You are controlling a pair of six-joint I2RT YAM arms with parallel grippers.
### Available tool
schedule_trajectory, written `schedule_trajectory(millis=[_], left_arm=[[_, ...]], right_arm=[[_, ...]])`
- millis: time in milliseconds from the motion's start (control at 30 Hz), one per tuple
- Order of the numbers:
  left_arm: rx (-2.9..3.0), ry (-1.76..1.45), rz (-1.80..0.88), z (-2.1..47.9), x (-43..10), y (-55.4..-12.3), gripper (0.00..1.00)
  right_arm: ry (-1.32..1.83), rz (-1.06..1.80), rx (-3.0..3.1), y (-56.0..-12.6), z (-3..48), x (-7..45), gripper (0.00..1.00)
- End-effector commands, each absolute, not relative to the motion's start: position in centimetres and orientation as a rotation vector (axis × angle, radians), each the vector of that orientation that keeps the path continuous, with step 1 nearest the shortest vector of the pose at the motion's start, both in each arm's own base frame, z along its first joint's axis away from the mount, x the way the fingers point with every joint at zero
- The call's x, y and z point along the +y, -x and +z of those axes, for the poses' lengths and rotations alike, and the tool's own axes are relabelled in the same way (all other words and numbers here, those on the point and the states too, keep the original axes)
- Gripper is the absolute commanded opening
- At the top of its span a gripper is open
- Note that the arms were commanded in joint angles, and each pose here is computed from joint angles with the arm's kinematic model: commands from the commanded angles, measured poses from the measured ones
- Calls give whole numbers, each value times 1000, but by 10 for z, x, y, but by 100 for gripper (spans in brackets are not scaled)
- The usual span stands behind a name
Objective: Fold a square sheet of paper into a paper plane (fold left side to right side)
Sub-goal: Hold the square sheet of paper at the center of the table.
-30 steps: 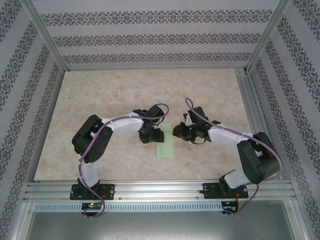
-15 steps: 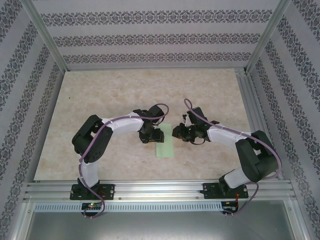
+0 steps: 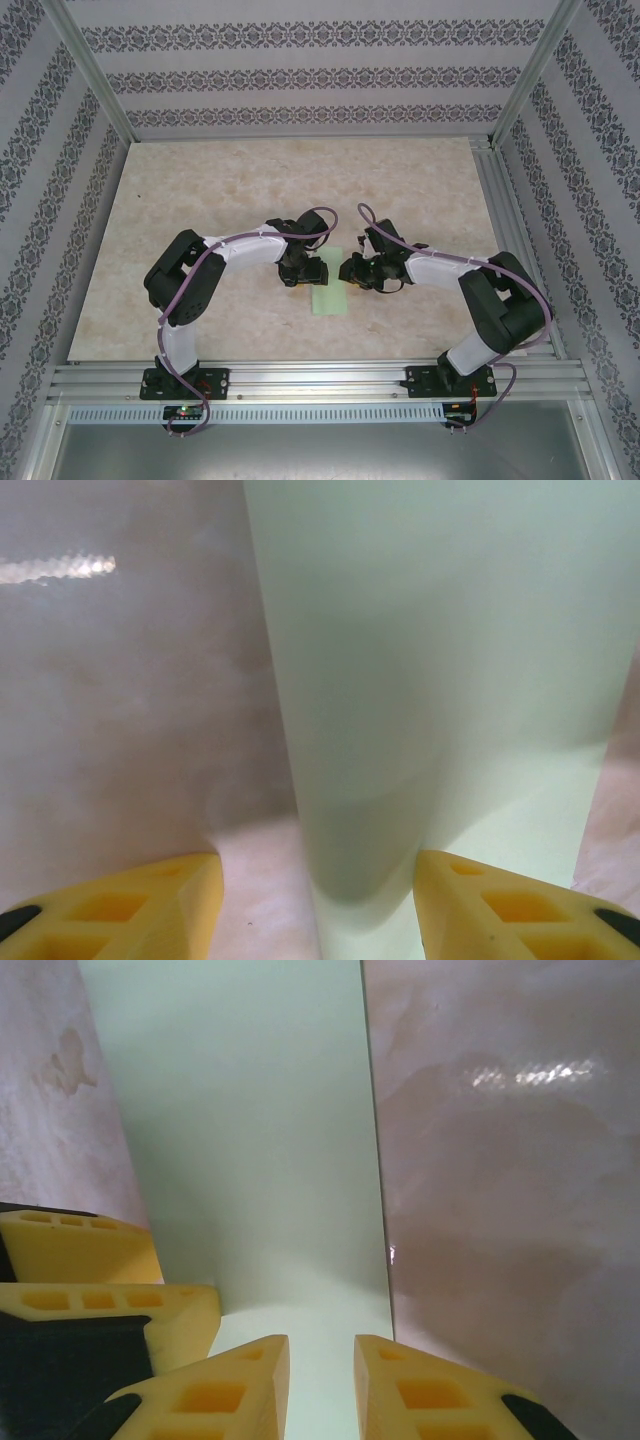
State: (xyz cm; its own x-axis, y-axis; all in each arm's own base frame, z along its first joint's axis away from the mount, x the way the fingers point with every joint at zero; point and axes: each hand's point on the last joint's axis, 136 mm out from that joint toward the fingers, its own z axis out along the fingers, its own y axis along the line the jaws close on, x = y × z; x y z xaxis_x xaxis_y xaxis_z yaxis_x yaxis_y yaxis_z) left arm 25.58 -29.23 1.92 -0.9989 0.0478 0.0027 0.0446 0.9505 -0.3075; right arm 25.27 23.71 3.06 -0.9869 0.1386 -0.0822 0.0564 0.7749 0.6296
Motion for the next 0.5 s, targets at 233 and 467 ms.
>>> schedule_trajectory(millis=[233, 467], left_arm=[[-3057, 137, 565, -6, -319, -250, 56], [-3057, 138, 564, -6, -319, -250, 56]], right_arm=[[-154, 1047, 2817, -261, 34, 250, 20], [-157, 1045, 2837, -260, 26, 251, 17]])
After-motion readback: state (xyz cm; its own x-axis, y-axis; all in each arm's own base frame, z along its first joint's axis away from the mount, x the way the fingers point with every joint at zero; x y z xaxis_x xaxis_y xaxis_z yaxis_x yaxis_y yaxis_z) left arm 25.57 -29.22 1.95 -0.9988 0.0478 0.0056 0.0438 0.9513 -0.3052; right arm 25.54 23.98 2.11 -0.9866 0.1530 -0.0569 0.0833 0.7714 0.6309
